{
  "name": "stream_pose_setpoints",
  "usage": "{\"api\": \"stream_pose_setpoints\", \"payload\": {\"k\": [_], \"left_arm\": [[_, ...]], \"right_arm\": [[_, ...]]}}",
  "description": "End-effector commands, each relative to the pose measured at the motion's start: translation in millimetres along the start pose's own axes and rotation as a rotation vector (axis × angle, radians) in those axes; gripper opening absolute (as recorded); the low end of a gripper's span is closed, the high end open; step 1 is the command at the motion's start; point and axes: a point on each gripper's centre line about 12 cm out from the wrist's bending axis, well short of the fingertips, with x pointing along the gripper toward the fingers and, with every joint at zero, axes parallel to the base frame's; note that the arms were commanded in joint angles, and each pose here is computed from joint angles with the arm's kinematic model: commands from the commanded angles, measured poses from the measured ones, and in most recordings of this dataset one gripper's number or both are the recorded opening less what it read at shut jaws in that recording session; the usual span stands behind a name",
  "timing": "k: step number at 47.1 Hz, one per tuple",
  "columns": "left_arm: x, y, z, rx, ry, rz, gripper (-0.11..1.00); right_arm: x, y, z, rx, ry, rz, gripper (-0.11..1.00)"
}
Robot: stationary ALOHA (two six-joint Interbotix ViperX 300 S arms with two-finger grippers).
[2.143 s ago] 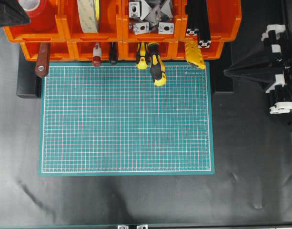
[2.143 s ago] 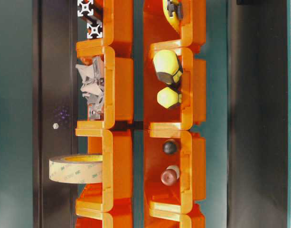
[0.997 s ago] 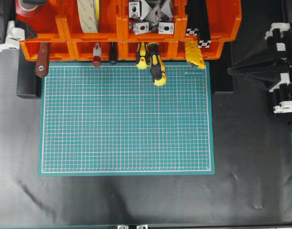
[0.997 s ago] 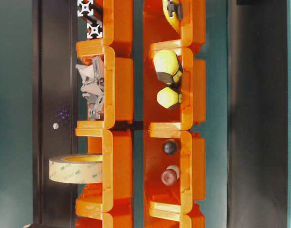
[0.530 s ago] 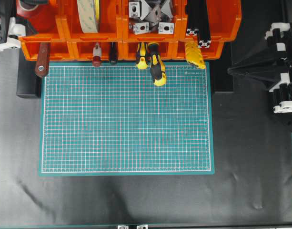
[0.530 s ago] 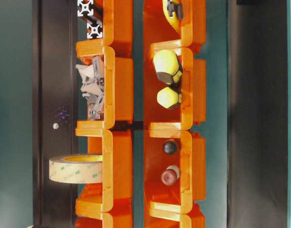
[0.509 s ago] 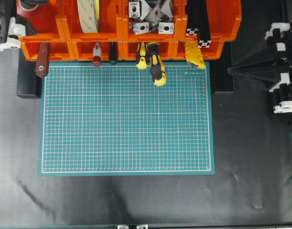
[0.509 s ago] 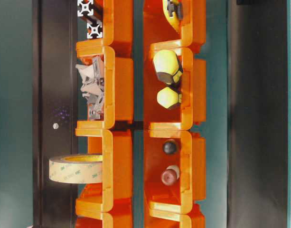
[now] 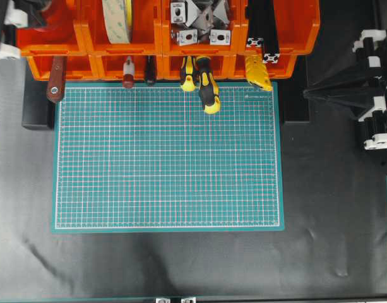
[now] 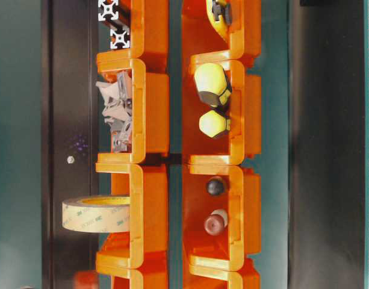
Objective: Pick vinyl tape from container rack with left arm.
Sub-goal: 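Close the left gripper on the red tape roll's rim and lift it out, then carry the red tape roll with the left gripper onto the green mat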
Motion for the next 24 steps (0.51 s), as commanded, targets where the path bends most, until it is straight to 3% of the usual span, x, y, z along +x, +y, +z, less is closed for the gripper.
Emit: {"api": "stream_pose_setpoints", "payload": {"k": [1,8,11,17,24], "left_arm": [[-34,6,6,-0.013,-0.081,0.027,0.20],[-59,1,14,-0.007,-0.100,0.017,0.20],[-69,-9,20,0.022,-0.121,-0.001,0.20],[-83,-39,34,0.086,-0.179,-0.052,0.20],[-84,-75,48,0.111,-0.248,-0.116,0.20]], "right_arm": [[1,1,12,0.001,-0.026,0.003,0.01],[1,1,12,0.001,-0.026,0.003,0.01],[1,1,12,0.001,-0.026,0.003,0.01],[1,1,12,0.001,-0.026,0.003,0.01],[1,1,13,0.001,-0.029,0.003,0.01]]}}
